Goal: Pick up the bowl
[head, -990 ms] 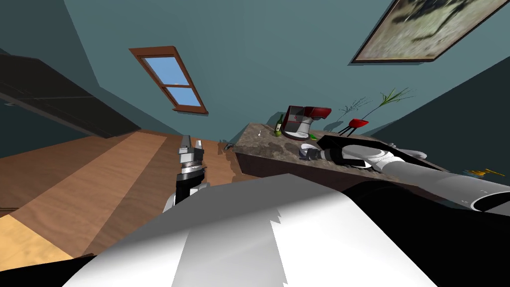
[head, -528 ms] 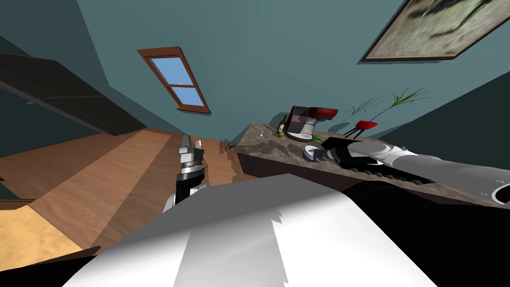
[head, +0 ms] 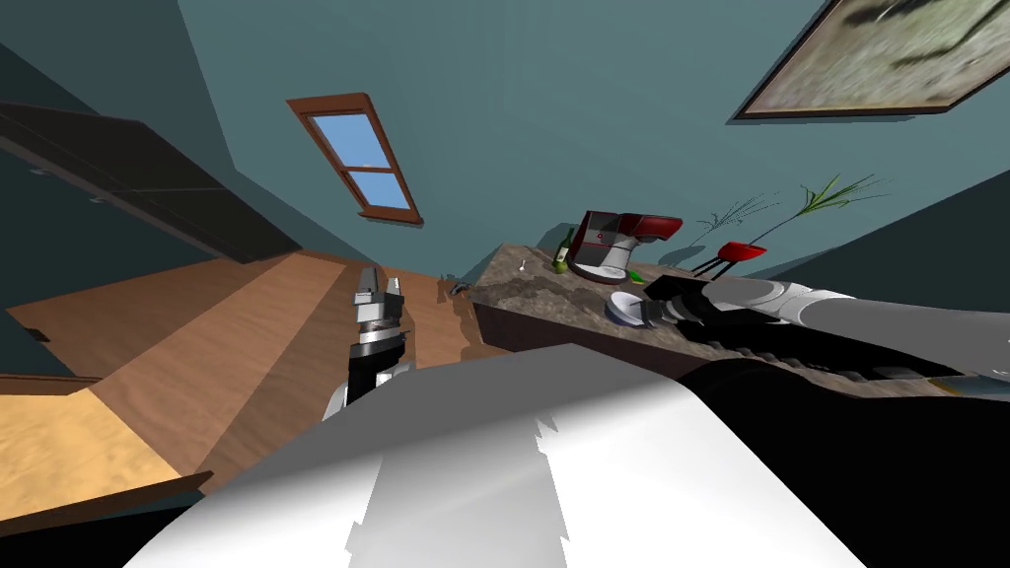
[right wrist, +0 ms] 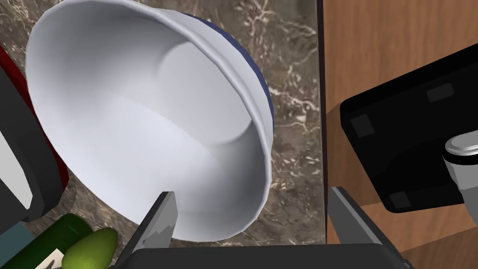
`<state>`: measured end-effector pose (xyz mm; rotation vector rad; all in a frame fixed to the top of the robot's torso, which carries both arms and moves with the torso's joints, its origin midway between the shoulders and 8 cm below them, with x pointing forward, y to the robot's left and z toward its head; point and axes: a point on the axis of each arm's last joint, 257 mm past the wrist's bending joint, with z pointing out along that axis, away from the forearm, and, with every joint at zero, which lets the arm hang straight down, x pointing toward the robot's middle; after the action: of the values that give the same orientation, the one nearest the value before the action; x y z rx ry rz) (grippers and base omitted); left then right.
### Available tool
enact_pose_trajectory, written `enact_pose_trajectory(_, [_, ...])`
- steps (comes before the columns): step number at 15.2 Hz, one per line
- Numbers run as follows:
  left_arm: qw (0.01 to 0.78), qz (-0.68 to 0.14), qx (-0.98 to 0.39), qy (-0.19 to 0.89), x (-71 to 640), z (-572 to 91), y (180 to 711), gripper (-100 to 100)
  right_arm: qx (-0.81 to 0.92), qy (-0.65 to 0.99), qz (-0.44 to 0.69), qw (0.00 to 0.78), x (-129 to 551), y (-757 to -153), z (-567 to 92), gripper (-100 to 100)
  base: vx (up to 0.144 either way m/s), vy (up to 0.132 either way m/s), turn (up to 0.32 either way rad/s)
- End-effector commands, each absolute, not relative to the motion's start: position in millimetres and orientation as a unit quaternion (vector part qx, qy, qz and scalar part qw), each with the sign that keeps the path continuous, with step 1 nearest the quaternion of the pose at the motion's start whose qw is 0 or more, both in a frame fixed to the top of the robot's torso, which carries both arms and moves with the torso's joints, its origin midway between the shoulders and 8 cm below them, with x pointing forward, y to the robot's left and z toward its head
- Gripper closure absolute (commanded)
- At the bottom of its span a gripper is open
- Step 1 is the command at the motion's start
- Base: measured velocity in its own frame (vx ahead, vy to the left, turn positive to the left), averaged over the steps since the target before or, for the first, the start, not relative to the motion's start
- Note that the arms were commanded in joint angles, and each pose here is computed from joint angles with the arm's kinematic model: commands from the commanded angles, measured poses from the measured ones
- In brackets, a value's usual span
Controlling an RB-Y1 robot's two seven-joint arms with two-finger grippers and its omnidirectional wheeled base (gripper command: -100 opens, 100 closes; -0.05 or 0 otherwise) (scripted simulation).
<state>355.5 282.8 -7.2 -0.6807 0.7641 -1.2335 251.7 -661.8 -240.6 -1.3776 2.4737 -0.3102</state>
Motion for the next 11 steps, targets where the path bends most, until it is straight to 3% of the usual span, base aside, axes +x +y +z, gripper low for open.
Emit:
enact_pose_trajectory(1, [0.696, -0.553, -0.305, 0.342, 356, -7, 283, 0, -0.48, 0.86, -0.109, 0.131, 241, -670, -242, -100, 0.001, -0.005, 0.017])
enact_pose_trajectory(3, [0.696, -0.553, -0.305, 0.342, 356, -7, 283, 0, -0.479, 0.86, -0.109, 0.134, 244, -668, -242, -100, 0.0, 0.0, 0.0])
enact_pose_trajectory(7, [0.696, -0.553, -0.305, 0.342, 356, -7, 283, 0, -0.463, 0.87, -0.11, 0.13, 226, -676, -259, -100, -0.015, -0.014, 0.222])
enact_pose_trajectory(8, [0.696, -0.553, -0.305, 0.342, 356, -7, 283, 0, -0.461, 0.871, -0.111, 0.13, 225, -676, -259, 100, -0.004, -0.008, 0.006])
enact_pose_trajectory(11, [0.696, -0.553, -0.305, 0.342, 356, -7, 283, 0, -0.46, 0.871, -0.11, 0.13, 224, -676, -260, 100, -0.001, 0.0, -0.005])
